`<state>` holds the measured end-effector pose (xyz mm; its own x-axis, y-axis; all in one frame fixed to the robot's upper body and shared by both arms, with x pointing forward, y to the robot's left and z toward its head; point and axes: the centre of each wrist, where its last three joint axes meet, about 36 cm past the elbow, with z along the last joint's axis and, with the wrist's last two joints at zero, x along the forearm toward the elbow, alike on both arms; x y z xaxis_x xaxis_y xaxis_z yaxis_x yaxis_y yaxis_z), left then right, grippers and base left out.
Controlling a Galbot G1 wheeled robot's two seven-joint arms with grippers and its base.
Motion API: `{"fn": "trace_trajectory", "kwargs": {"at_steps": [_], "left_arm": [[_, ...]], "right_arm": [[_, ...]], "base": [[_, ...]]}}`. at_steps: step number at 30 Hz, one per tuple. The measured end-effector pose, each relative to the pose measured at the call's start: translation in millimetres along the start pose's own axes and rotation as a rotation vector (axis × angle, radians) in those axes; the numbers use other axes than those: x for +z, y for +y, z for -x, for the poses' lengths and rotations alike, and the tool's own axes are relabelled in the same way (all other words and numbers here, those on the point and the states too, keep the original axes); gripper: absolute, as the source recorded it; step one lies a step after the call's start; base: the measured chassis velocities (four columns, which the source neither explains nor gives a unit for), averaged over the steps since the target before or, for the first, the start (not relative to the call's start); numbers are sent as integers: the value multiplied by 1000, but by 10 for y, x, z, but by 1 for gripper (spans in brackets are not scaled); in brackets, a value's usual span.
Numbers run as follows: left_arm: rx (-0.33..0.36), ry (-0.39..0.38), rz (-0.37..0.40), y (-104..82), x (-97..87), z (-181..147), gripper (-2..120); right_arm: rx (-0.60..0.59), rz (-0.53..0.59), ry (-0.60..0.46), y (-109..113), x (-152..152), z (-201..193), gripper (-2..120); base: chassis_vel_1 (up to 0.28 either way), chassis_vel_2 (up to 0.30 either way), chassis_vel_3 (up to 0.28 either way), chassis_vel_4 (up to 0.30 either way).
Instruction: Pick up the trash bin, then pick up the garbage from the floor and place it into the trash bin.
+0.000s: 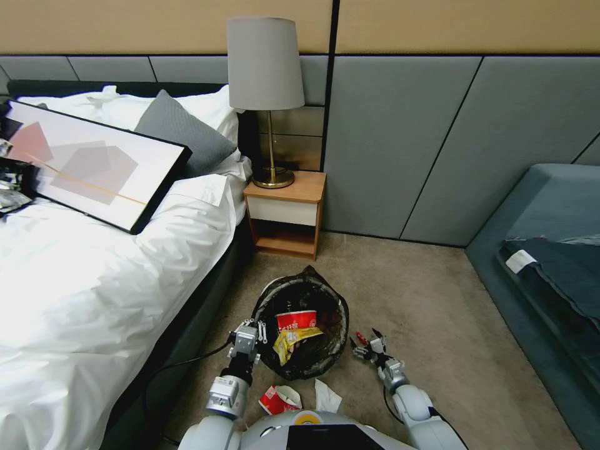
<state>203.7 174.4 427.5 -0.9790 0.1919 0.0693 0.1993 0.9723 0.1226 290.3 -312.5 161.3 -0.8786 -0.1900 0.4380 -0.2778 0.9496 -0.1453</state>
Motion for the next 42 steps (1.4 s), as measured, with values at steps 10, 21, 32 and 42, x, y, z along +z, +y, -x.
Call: {"fn": "trace_trajectory", "kwargs": {"at_steps": [10,21,32,42], "left_arm": [[5,-1,1,-21,-5,-1,1],[6,-4,3,-32,-3,-10,1],[5,-1,5,-32,8,-13,1],[5,-2,6,-41,15,-12,1]], "right_arm": [[20,3,48,-77,203,78,100],[23,-10,58,-129,253,337,100],[20,-24,55,-154,240,499,99],[10,-28,54,-138,334,450,80]], "base": [[0,0,0,0],[0,0,0,0],[0,0,0,0],[0,0,0,0]]}}
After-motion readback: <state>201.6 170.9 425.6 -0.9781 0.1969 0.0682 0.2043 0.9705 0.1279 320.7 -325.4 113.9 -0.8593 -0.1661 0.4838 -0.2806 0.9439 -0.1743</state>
